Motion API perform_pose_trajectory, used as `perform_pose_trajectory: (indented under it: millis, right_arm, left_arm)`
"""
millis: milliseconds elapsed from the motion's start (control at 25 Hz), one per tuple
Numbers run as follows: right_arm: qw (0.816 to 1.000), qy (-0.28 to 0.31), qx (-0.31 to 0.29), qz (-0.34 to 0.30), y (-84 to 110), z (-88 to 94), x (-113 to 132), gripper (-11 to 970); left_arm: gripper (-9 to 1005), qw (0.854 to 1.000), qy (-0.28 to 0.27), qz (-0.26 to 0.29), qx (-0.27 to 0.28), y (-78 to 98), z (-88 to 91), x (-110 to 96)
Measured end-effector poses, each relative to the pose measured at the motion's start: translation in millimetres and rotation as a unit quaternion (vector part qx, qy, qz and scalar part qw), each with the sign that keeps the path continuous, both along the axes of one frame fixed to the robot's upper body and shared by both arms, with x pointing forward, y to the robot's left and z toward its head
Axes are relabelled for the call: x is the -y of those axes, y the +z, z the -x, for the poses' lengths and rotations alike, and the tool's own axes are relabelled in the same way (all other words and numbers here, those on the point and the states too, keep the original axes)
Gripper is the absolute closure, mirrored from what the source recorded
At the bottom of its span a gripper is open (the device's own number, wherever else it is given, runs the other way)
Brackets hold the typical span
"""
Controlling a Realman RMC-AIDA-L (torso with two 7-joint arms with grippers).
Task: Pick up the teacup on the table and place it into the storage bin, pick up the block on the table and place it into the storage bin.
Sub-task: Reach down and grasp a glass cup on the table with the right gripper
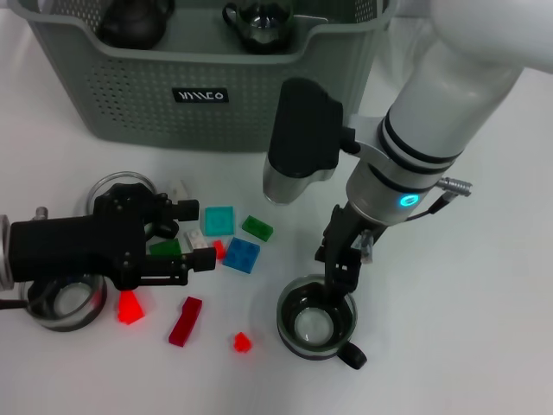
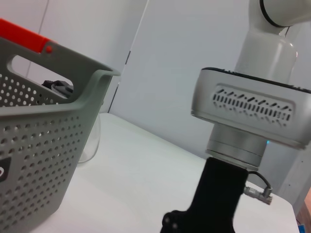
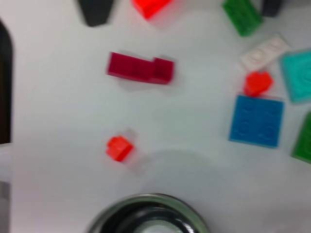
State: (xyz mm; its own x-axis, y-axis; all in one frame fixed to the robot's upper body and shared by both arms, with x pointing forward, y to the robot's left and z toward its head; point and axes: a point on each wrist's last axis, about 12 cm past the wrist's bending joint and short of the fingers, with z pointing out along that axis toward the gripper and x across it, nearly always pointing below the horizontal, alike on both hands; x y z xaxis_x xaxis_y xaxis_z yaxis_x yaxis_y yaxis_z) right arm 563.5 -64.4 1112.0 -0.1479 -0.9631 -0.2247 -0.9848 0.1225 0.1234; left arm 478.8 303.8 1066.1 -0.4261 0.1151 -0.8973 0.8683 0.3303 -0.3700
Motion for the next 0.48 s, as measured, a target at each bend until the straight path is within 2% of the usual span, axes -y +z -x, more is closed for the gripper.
perform_pose_trajectory:
  millis: [320,480]
  right_arm:
    - [1.0,0.004,0.006,0.004,4.1,2.8,-2.7,476]
    - [1.0,0.0,-0.005,0.004,5.4,3.3,-1.6,598]
  left_arm:
    - [155,1.0,-0.001,-0.001,-0.002,-0.9,1.1,0.1]
    - [155,1.0,0.0,0.0,-0.002,-0.8,1.1,0.2]
